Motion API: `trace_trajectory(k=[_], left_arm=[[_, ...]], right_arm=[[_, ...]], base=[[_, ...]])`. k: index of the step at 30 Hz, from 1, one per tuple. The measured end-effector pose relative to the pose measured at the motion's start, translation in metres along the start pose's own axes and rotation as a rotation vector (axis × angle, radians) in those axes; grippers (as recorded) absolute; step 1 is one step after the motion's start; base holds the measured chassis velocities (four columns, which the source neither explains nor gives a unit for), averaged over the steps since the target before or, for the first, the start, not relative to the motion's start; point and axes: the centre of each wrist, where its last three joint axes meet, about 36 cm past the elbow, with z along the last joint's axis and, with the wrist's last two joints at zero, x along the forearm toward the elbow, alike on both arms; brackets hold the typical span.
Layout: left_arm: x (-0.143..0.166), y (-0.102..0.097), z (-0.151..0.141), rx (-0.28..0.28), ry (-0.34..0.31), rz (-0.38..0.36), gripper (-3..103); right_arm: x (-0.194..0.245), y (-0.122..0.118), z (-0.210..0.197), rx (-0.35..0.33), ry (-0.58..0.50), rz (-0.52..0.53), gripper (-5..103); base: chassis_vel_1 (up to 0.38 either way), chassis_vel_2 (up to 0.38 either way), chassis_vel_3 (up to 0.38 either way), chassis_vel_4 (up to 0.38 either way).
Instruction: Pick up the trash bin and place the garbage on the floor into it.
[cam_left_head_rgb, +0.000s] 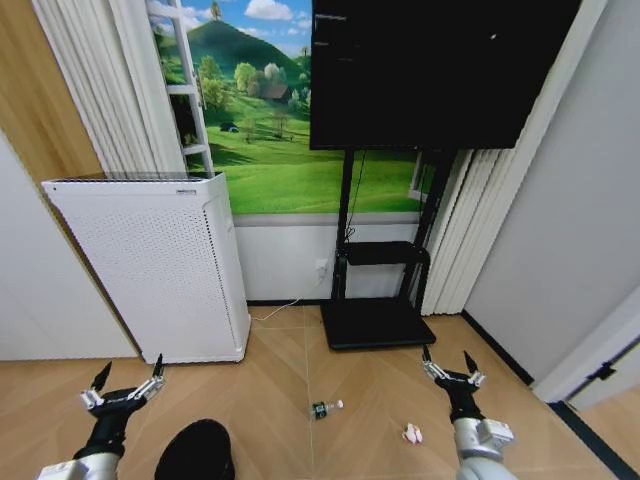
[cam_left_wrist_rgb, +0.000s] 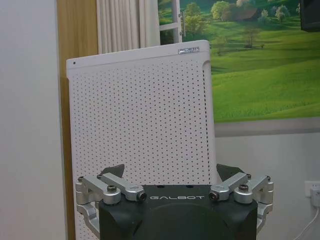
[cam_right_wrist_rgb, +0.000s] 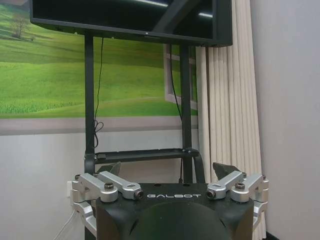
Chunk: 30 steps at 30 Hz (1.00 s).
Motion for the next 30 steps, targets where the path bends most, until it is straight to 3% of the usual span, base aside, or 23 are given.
trace_trajectory(k=[30], left_arm=[[-0.0028,0.0073,0.0099,0.006,0.022,-0.023,100]], right_arm=[[0.0021,0.0021,0.0064,0.014,0.010,-0.003,100]], base=[[0.000,0.000,0.000,0.000]])
